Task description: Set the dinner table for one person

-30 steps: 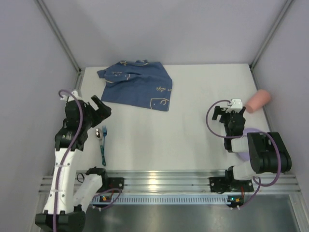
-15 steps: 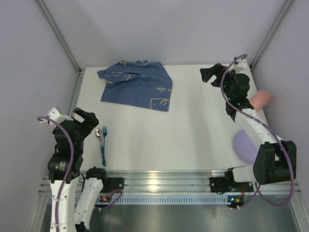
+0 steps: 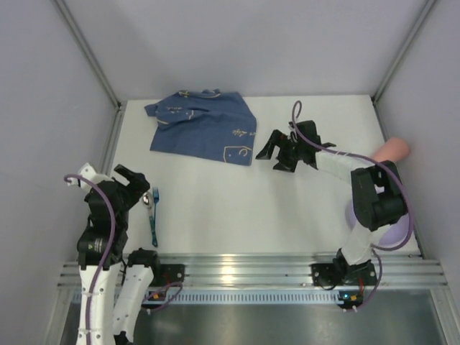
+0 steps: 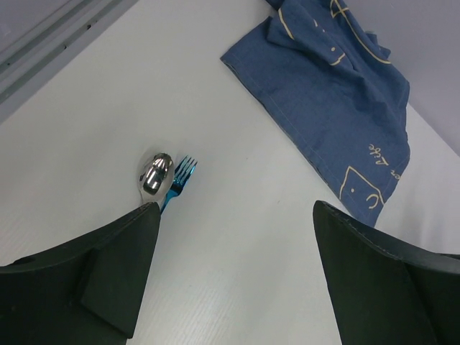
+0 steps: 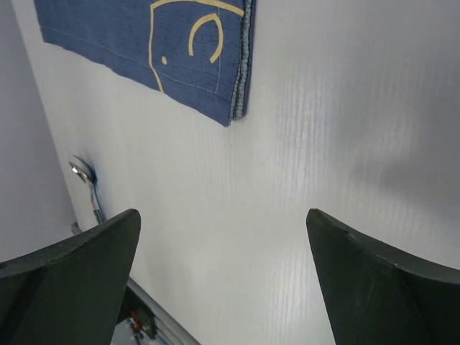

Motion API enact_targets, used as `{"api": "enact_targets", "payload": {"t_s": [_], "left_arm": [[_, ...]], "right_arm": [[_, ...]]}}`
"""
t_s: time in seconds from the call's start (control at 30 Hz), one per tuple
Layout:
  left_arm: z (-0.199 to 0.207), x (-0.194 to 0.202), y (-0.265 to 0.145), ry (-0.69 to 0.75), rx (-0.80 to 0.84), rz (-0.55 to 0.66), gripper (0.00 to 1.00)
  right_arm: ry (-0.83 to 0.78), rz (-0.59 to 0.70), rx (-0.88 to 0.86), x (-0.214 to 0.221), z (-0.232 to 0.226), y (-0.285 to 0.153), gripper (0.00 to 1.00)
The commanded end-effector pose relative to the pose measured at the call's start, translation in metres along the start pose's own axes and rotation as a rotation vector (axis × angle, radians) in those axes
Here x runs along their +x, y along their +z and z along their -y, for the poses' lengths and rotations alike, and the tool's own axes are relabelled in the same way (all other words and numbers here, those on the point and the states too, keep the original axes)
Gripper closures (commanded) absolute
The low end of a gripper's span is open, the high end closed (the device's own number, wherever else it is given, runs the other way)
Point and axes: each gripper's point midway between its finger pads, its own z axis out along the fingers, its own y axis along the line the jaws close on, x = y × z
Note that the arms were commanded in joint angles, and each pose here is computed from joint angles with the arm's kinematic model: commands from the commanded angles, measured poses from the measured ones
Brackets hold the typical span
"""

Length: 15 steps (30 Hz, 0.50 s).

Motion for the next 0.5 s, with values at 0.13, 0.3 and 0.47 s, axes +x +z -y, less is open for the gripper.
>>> {"api": "enact_targets", "payload": {"t_s": [0.13, 0.3, 0.47], "left_arm": [[-0.002, 0.005, -0.005, -0.031, 0.021, 0.003, 0.08], [-0.002, 0.001, -0.014, -0.050, 0.033, 0.021, 0.08], [-0.002, 0.001, -0.022, -0.051, 0.036, 0.005, 0.08]], "right_arm": [[-0.107, -0.081, 0.185, 0.017, 0.006, 0.053, 0.00], [-0.054, -0.094, 0.222, 0.013, 0.017, 0.088, 0.01], [-0.002, -0.061, 0.242, -0.007, 0.013, 0.116, 0.05]]}}
